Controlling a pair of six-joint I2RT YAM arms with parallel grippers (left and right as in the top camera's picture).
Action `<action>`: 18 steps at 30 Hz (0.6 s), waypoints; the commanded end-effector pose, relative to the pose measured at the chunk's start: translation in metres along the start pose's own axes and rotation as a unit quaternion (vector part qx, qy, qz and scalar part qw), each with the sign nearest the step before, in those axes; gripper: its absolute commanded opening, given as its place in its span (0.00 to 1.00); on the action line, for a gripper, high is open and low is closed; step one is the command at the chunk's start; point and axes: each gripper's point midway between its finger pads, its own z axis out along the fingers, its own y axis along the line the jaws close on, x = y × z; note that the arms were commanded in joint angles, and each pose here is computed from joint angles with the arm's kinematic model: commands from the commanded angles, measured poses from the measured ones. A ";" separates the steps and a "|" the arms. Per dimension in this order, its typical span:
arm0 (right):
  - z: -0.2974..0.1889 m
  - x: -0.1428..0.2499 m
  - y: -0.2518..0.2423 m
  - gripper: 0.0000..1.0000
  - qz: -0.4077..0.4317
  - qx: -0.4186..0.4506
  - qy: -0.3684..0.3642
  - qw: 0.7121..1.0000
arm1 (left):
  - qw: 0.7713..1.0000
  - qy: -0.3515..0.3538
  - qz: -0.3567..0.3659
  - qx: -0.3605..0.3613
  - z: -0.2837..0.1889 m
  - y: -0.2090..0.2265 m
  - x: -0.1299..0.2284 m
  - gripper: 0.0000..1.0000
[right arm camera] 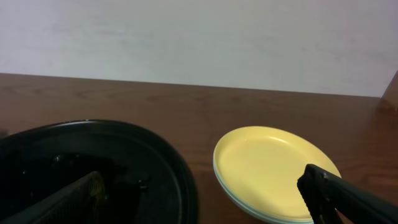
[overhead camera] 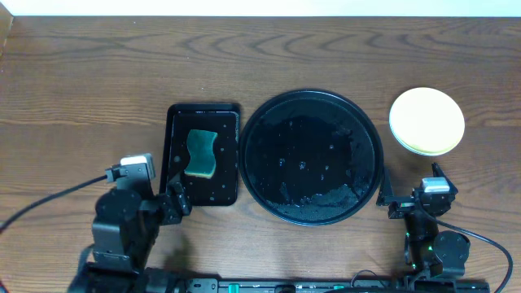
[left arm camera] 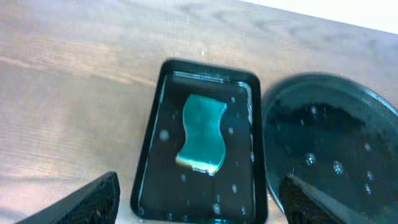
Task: Clean dirty plates on tray and stack at the side
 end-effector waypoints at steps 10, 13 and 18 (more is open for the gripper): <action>0.000 0.000 0.000 0.99 0.000 0.000 0.000 1.000 | 0.989 -0.138 -0.052 -0.006 0.048 0.027 0.035 0.83; 0.000 0.000 0.000 0.99 0.000 0.000 0.000 1.000 | 0.984 -0.170 -0.062 0.001 0.054 0.029 0.036 0.83; 0.000 0.000 0.000 0.99 0.000 0.000 0.000 1.000 | 0.970 -0.234 -0.068 0.010 0.057 0.031 0.027 0.83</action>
